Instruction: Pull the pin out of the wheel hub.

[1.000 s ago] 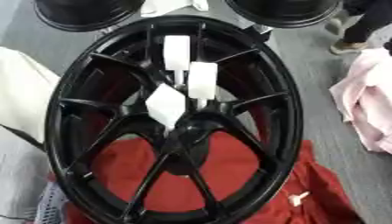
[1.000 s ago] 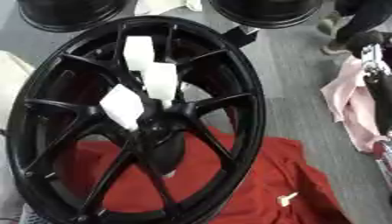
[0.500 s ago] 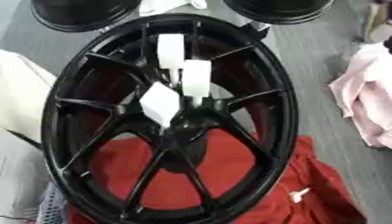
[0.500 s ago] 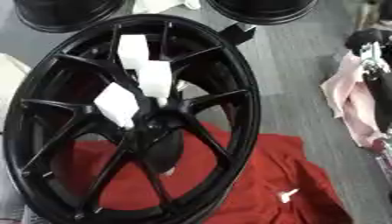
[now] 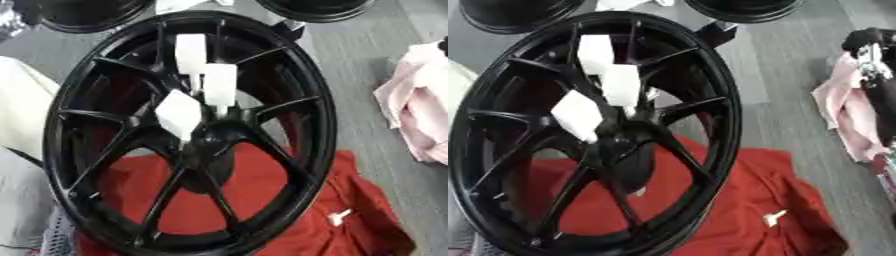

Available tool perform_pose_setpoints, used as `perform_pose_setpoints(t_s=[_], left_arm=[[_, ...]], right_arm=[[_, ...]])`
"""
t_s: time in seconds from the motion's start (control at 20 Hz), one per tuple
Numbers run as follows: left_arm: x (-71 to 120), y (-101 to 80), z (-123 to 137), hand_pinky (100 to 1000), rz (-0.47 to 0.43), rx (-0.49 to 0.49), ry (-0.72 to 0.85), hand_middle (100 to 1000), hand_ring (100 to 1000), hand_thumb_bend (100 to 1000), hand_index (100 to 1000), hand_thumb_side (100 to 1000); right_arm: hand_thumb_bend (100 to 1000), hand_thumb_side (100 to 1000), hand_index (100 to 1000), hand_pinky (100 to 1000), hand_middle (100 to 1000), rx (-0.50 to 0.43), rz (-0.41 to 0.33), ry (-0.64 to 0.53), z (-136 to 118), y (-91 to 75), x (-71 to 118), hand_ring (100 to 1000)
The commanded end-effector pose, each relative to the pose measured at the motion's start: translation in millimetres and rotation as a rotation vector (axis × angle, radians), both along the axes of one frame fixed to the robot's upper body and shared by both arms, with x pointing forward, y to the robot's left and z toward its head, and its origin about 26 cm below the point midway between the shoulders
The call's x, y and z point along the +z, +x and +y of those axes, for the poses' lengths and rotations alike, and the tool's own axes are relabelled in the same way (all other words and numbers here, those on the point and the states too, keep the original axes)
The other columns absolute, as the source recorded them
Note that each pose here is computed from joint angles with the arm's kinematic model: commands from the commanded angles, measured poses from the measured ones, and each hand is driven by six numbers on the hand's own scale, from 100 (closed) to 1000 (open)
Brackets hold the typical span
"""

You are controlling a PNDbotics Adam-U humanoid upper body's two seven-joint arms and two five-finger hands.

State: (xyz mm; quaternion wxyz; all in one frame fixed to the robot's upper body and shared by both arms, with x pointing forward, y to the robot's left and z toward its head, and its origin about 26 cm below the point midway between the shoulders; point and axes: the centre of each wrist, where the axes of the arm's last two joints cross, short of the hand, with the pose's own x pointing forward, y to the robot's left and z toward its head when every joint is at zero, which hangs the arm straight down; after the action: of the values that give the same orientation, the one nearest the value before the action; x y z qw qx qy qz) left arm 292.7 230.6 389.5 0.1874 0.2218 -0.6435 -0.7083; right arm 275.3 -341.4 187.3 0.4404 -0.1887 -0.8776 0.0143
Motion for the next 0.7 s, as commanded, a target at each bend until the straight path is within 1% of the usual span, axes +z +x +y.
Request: perform_pose_setpoints(t_s=[0.05,0.2,0.4,0.7], left_arm=[[10.4,1.3,-8,839,0.047,-0.005,0.121,764,781,100,871,915],[8.7,8.4,-22,841,0.085,-0.032,0.177,767,785,100,873,947],[5.4,16.8,-40,838,0.125,-0.071,0.203,764,781,100,874,965],[-1.3,16.6,-60,834,0.175,-0.112,0.238,761,778,100,876,983]], right_arm=[[100,571,645,841,627,0.004,-0.017,-0.041,-1,-2.5,9.0,726],[100,572,643,841,627,0.004,-0.015,-0.044,-1,-2.7,8.6,726],[100,573,642,841,626,0.007,-0.011,-0.044,-1,-2.6,8.3,726],[100,580,641,840,626,0.012,-0.005,-0.045,0,-2.5,7.6,726]])
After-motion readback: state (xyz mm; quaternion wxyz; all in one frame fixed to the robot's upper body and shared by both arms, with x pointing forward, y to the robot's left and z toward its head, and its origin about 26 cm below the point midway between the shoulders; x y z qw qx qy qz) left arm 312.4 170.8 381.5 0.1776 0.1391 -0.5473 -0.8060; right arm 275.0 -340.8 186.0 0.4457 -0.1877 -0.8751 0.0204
